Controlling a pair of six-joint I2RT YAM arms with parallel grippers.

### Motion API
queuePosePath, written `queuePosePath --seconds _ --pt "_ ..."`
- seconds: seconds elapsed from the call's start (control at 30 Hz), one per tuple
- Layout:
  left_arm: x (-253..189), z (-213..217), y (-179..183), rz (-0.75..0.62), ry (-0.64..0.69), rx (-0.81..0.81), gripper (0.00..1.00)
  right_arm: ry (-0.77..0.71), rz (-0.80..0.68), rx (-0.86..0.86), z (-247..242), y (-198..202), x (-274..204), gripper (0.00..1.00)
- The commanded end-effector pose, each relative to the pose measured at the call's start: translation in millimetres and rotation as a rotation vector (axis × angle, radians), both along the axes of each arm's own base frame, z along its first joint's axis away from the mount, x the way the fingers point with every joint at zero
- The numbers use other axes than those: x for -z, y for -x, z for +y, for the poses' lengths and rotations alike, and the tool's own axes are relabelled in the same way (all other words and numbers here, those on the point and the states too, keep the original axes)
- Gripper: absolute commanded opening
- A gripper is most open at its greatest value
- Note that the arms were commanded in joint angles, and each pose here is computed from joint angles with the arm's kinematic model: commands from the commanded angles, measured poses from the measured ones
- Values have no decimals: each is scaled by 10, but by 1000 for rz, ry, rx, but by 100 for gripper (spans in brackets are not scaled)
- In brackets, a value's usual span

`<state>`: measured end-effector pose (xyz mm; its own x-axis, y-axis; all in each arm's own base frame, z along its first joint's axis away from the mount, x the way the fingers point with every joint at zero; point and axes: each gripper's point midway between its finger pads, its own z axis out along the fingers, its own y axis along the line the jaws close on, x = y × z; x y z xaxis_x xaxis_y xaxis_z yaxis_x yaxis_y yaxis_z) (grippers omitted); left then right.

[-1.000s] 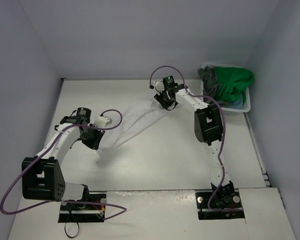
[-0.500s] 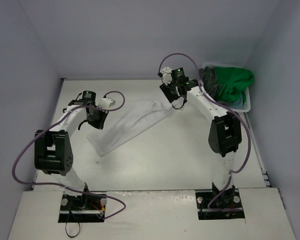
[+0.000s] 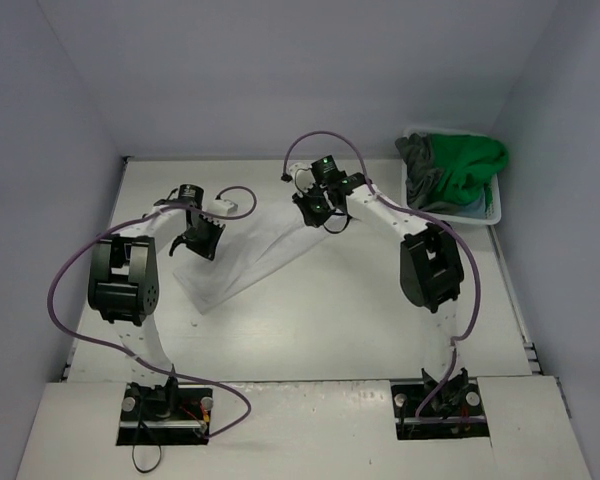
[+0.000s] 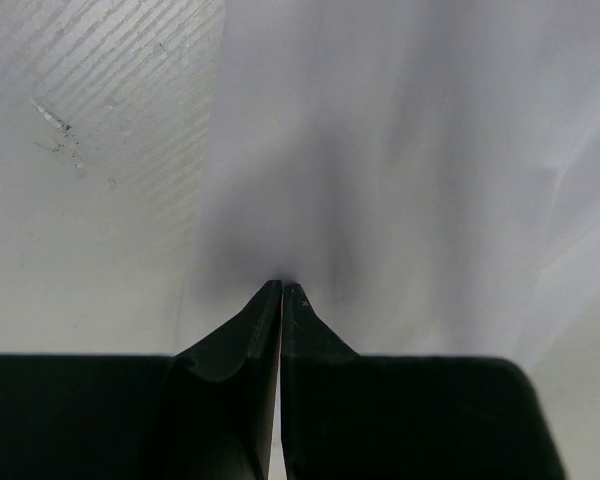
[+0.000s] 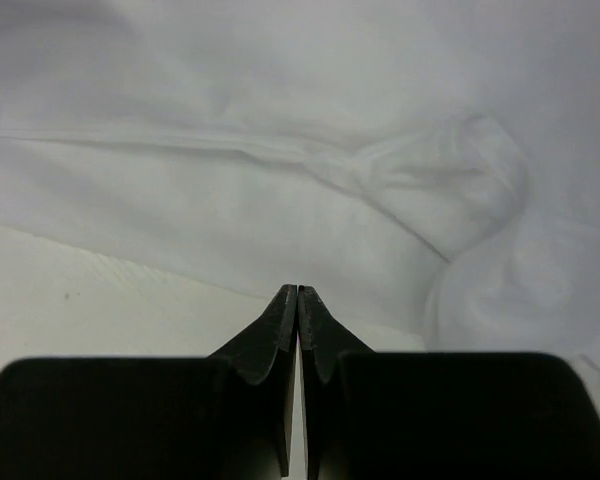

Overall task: Fold and stack the t-shirts
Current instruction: Rotate the tshirt 80 degrees

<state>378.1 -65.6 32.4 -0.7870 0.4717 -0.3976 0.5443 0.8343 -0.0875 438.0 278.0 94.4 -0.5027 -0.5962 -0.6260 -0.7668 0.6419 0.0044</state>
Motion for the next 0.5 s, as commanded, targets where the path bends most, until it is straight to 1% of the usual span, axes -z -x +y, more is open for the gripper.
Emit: queuePosePath --seconds 0.0,0.03,0.07,0.13,0.17,0.33,0.47 --pt "-320 -107 -109 -99 34 6 0 -88 9 -38 245 -87 -83 0" --pt "-333 -110 -100 -98 33 6 0 -104 -4 -42 307 -139 -146 0" --pt "-341 -103 -76 -95 30 8 0 -106 11 -39 346 -154 -75 0" --pt "-355 -107 -44 -89 27 8 0 -133 8 -52 440 -200 -112 0" --pt "-370 -106 -35 -90 27 8 0 -131 24 -54 473 -205 -17 0" --pt "-360 -96 65 -79 23 13 0 -139 38 -62 591 -278 157 0" --pt "-392 -85 138 -89 22 19 0 -158 20 -59 645 -352 105 0"
